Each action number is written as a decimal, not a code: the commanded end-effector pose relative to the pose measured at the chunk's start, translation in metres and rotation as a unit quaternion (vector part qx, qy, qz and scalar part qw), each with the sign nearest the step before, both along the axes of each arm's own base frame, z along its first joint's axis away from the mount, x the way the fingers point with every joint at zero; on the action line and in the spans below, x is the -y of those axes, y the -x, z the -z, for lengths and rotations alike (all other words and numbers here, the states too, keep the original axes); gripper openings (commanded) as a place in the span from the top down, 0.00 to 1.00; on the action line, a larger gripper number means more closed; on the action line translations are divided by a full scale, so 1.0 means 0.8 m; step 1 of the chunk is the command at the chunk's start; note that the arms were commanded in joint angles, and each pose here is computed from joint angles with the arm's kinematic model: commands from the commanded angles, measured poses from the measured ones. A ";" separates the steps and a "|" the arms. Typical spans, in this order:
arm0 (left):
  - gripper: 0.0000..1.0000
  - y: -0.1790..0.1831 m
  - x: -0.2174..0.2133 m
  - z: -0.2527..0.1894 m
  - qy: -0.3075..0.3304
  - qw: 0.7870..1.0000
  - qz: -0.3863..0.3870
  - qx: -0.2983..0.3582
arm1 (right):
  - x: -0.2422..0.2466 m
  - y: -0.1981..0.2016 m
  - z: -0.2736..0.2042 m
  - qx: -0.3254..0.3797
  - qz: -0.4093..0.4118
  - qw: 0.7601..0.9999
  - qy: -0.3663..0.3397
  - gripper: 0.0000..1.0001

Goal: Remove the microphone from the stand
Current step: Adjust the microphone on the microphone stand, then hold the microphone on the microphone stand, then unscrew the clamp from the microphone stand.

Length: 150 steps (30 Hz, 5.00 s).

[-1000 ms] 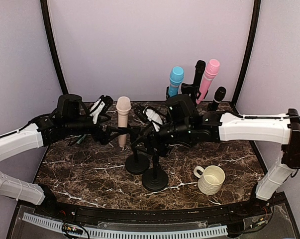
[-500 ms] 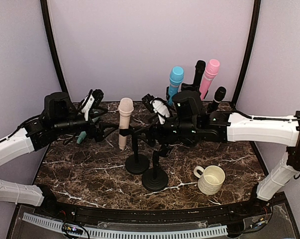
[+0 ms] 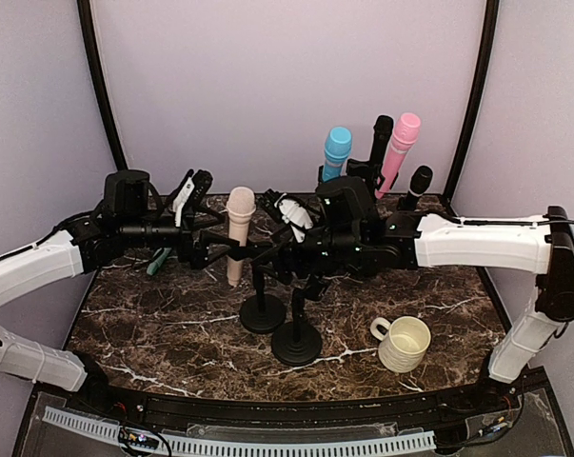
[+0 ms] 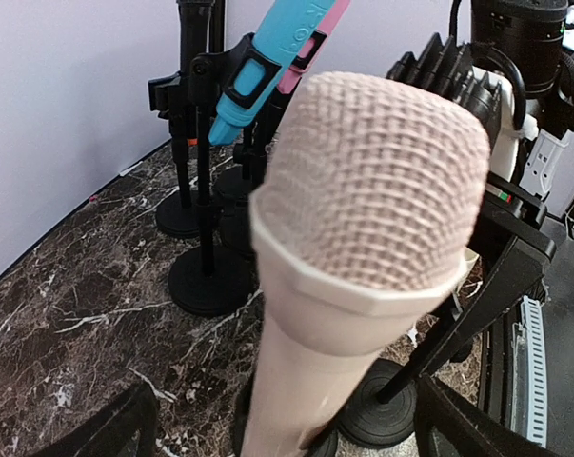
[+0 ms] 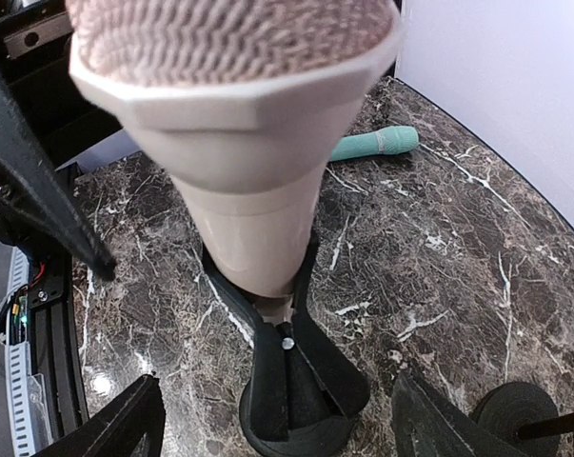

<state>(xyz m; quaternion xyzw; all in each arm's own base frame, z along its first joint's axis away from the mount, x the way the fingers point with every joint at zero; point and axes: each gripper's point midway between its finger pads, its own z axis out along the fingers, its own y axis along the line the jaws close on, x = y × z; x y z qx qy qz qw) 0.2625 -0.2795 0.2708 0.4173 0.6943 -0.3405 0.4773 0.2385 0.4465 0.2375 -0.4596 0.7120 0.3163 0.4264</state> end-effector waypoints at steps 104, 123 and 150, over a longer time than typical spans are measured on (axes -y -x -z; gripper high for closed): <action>0.25 -0.045 0.044 -0.017 0.063 0.997 0.022 0.046 | -0.016 -0.008 -0.022 0.006 0.104 0.992 -0.075 0.29; 0.61 -0.037 0.037 -0.025 0.055 0.994 -0.001 0.090 | -0.012 0.010 -0.029 0.015 0.197 0.979 -0.050 0.21; 0.64 -0.032 0.038 -0.030 0.047 0.993 -0.008 0.107 | -0.025 -0.008 0.006 0.001 0.255 0.967 -0.003 0.56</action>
